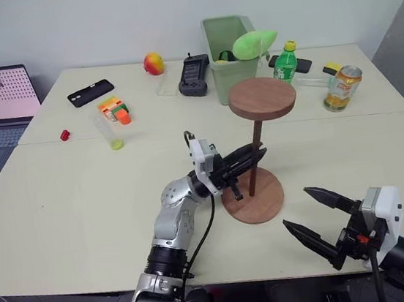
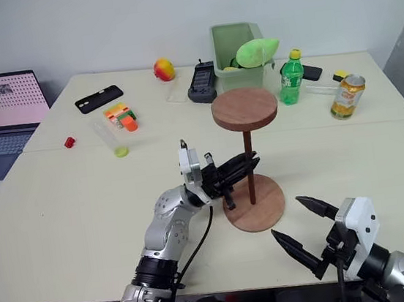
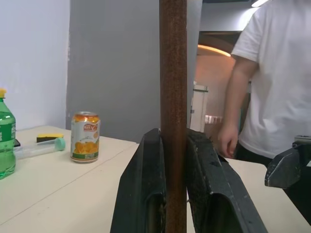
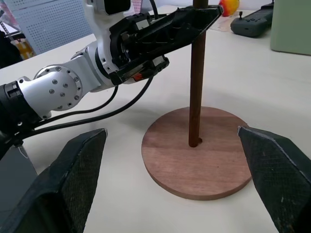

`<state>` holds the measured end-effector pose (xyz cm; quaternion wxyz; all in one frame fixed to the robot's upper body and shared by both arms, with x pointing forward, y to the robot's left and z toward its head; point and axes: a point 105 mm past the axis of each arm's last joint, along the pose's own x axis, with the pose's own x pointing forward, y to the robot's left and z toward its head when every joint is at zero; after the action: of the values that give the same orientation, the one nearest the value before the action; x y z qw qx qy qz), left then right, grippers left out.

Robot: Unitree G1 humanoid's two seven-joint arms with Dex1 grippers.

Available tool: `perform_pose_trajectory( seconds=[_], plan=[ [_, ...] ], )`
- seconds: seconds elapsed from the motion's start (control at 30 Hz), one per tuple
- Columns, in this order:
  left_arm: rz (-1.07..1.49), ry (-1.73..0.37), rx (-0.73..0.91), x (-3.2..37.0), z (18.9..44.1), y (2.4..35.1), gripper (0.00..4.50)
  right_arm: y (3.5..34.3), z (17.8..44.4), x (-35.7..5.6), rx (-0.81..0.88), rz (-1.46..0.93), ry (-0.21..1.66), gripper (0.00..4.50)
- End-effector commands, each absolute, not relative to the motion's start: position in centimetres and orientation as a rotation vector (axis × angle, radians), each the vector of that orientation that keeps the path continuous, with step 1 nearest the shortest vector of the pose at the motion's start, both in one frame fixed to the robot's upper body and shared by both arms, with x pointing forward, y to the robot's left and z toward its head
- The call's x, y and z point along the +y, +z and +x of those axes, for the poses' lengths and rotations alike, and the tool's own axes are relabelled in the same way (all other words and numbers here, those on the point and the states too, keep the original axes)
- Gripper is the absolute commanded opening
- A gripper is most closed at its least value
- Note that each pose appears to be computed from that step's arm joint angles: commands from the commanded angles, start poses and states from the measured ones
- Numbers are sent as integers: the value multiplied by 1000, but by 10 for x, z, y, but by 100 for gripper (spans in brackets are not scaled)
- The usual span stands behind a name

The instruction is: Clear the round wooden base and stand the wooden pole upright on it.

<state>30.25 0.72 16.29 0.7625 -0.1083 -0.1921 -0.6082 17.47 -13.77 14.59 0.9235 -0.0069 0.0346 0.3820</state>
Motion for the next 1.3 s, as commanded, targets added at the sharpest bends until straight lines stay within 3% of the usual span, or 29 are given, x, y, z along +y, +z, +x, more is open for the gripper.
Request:
perform_pose_trajectory(
  seconds=[0.03, 0.3, 1.3],
  plan=[
    [-213, -1339, -474, 1, 303, 172, 26, 157, 171, -136, 31, -51, 788, 450],
    [-187, -1333, -486, 1, 311, 171, 26, 160, 171, -135, 27, -59, 788, 450],
    [-193, -1367, -432, 8, 301, 159, 26, 162, 171, -133, 21, -57, 778, 450]
  ],
)
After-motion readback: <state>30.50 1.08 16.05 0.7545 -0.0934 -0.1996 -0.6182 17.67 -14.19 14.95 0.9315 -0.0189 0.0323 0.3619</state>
